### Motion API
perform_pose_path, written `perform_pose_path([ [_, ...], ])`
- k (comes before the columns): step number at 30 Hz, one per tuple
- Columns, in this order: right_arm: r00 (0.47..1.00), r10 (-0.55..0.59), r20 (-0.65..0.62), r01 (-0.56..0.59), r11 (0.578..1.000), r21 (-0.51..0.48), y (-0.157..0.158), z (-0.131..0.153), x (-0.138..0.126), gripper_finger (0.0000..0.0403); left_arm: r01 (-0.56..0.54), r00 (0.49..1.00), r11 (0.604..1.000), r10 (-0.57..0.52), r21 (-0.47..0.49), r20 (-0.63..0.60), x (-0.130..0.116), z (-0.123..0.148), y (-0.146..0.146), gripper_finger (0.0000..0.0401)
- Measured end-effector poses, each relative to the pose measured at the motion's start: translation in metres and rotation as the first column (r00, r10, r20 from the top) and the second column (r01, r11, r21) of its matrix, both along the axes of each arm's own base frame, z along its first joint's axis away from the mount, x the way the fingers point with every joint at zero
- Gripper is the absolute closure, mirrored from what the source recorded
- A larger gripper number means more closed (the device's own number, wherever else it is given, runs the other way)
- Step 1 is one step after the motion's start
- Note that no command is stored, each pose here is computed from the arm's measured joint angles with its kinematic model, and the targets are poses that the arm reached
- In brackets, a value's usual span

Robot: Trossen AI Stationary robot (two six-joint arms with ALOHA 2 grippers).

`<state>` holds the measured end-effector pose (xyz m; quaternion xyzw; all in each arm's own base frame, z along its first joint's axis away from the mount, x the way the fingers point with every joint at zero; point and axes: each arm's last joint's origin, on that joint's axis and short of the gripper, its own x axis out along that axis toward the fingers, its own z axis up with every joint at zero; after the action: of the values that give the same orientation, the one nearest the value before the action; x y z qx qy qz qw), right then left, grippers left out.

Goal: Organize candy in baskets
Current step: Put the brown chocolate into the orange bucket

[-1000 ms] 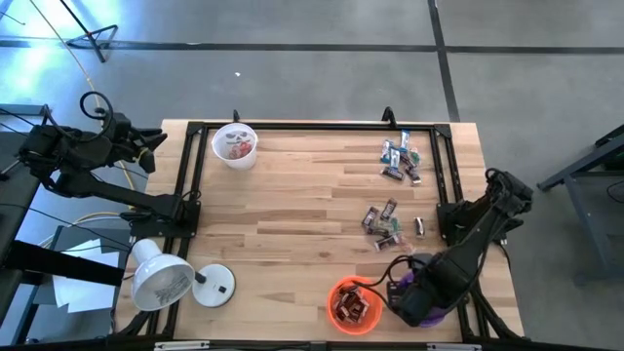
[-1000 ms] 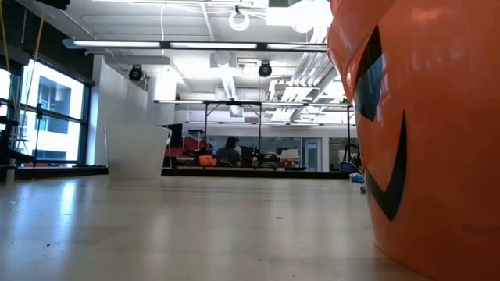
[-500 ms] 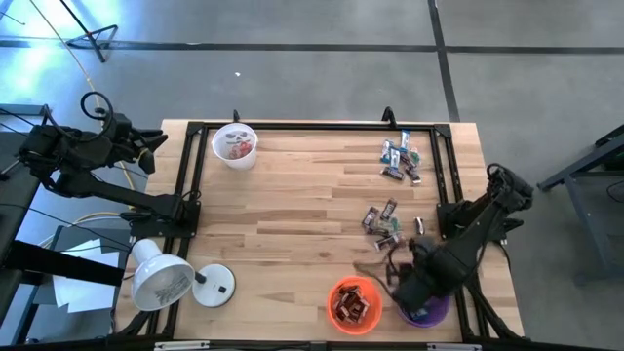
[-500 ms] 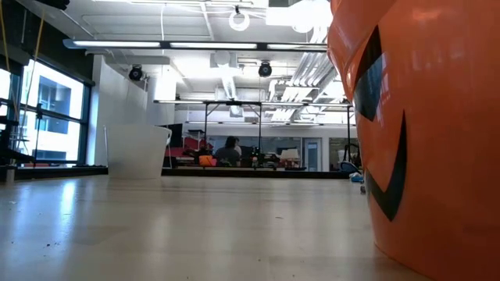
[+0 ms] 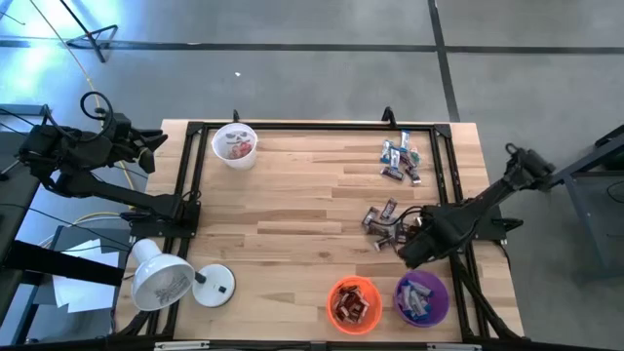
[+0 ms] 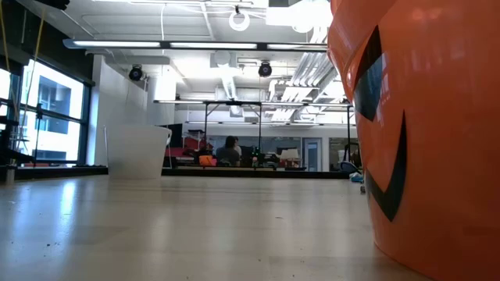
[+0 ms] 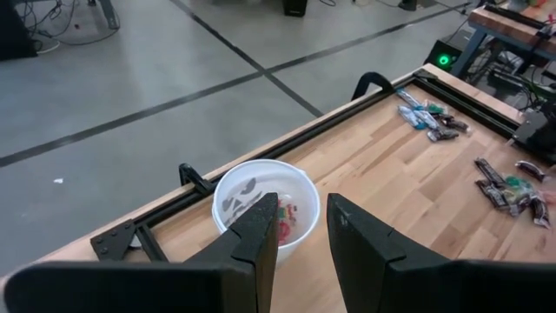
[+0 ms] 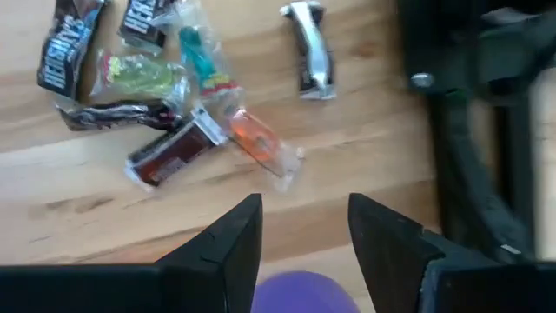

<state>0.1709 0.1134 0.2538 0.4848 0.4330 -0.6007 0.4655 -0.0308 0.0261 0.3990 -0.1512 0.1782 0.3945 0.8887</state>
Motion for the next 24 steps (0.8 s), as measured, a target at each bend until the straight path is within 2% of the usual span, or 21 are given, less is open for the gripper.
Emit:
perform_pose_path([
  [4, 0.995, -0.032, 0.091, 0.029, 0.999, 0.039, -0.02, -0.025, -0.017, 0.0238, -0.005, 1.0, 1.0, 0.005, -0.009, 0.008, 0.0, 0.0, 0.0, 0.0313],
  [12, 0.992, -0.091, 0.082, 0.086, 0.994, 0.063, -0.052, -0.072, -0.046, 0.0238, -0.021, 0.999, 0.999, 0.022, -0.032, 0.032, 0.0, 0.0, 0.0, 0.0313],
  [24, 0.973, -0.201, 0.114, 0.191, 0.977, 0.091, -0.068, -0.106, -0.05, 0.0238, -0.128, 0.988, 0.992, 0.127, -0.002, 0.085, -0.001, 0.002, 0.002, 0.0313],
])
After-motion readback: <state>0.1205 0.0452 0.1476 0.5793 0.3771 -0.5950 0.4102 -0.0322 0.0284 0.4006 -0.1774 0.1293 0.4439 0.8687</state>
